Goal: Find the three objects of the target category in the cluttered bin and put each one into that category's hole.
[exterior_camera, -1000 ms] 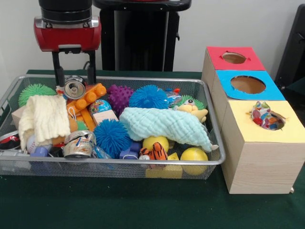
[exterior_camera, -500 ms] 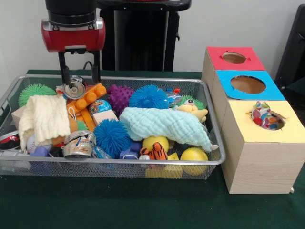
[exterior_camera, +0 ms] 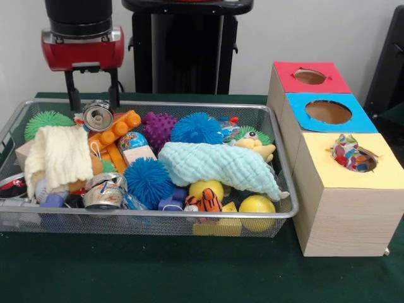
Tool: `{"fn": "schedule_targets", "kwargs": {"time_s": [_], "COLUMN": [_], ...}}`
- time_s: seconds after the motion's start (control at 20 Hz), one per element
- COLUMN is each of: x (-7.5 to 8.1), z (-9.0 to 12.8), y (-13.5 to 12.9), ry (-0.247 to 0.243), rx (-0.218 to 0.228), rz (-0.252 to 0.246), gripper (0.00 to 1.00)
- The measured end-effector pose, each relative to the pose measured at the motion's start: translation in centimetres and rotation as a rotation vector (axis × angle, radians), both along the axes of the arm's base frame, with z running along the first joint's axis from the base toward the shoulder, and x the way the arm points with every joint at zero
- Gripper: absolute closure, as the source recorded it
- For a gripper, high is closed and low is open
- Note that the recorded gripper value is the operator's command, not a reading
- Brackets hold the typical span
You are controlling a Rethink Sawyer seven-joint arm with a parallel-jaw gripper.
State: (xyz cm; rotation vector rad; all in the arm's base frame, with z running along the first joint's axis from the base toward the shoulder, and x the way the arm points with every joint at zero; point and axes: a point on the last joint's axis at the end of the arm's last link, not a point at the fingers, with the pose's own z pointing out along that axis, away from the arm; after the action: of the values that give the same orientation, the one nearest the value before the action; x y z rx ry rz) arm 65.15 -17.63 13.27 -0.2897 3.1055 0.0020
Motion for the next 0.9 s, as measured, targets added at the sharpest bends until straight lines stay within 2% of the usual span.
{"fn": "schedule_targets", "kwargs": {"time_s": [0.4, 0.9], "x": [-0.8, -2.4], "z": [0.2, -0.3], "y": [-4.2, -7.7], "ry": [-0.017, -0.017], "rx": [0.014, -0.018], "rz": [-0.060, -0.067], "gripper": [0.00, 0.00]}}
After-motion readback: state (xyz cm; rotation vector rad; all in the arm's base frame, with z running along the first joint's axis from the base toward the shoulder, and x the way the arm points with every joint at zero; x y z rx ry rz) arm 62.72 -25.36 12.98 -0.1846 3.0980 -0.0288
